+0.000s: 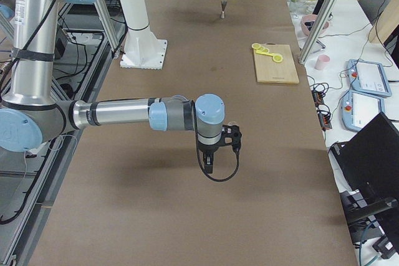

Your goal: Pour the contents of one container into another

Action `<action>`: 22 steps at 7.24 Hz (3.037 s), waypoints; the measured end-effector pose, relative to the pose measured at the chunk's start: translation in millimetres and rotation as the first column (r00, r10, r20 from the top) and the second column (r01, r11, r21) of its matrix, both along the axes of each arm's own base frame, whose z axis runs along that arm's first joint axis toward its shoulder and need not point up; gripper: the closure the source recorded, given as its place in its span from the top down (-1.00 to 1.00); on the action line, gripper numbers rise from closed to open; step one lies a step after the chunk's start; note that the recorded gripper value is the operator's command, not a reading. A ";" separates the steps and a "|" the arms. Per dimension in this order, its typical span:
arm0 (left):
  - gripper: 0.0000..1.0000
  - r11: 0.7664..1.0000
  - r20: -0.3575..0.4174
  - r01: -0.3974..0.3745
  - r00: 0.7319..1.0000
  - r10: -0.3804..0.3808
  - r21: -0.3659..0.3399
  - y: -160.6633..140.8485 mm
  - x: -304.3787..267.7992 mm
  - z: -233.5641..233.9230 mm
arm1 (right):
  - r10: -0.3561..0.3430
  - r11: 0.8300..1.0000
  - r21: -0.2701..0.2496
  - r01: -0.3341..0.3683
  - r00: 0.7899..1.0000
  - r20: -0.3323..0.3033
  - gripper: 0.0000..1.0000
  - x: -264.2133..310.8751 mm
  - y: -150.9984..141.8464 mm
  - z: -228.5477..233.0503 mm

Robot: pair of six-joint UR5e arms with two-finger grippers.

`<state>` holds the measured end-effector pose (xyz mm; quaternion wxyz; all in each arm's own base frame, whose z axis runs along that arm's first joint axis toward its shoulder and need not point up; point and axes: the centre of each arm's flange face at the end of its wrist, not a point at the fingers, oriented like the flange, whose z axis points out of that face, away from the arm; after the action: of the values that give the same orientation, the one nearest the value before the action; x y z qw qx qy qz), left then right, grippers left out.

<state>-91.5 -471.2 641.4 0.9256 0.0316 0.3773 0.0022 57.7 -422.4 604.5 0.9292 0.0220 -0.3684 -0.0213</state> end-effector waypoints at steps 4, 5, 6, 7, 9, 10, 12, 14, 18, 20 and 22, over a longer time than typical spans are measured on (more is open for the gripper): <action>0.99 1.000 -0.001 0.000 1.000 0.000 0.006 -0.9 0.0 -1.9 | 0.000 1.000 -0.003 0.000 1.000 -0.001 1.00 0.1 0.3 1.7; 0.99 1.000 -0.001 -0.001 1.000 0.001 0.007 -1.0 0.0 -2.0 | 0.000 1.000 -0.004 0.000 1.000 -0.001 1.00 0.1 0.4 1.8; 0.99 1.000 0.000 -0.001 1.000 0.001 0.008 -1.0 0.0 -2.0 | 0.000 1.000 -0.003 0.000 1.000 -0.001 1.00 0.0 0.3 1.5; 0.99 1.000 0.000 -0.001 1.000 0.001 0.009 -1.3 -0.1 -2.1 | 0.000 1.000 -0.001 0.000 1.000 0.000 1.00 0.0 0.0 0.6; 0.99 1.000 0.001 -0.002 1.000 0.002 0.014 -1.8 -0.1 -3.3 | 0.000 1.000 -0.001 0.000 1.000 0.000 1.00 0.0 0.1 0.5; 0.99 1.000 0.001 -0.003 1.000 0.003 0.013 -1.3 -0.1 -2.8 | 0.000 1.000 -0.001 0.000 1.000 0.000 1.00 0.0 0.1 0.3; 0.99 1.000 0.001 -0.003 1.000 0.003 0.003 1.3 0.0 2.0 | 0.000 1.000 0.001 0.000 1.000 0.002 1.00 -0.2 -0.2 -0.5; 0.98 1.000 0.000 -0.004 1.000 0.004 0.002 3.2 0.2 3.9 | 0.000 1.000 0.000 0.000 1.000 0.004 1.00 -0.3 0.1 -0.4; 0.97 1.000 0.000 0.005 1.000 -0.005 0.006 -2.6 -0.1 -3.0 | 0.000 1.000 -0.003 0.000 1.000 0.002 1.00 -0.2 0.5 1.2; 0.97 1.000 0.001 0.006 1.000 -0.006 0.027 -10.8 -0.6 -12.7 | 0.002 1.000 -0.005 -0.002 1.000 -0.001 1.00 0.1 0.5 1.7; 0.97 0.997 0.003 0.004 1.000 -0.004 0.077 -25.8 -1.3 -30.7 | 0.001 1.000 -0.005 -0.001 1.000 -0.001 1.00 0.1 0.7 2.0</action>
<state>-92.8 -497.0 610.6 0.9242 0.0680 0.3755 0.0148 57.8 -421.7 606.5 0.9295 0.0198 -0.3679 -0.0197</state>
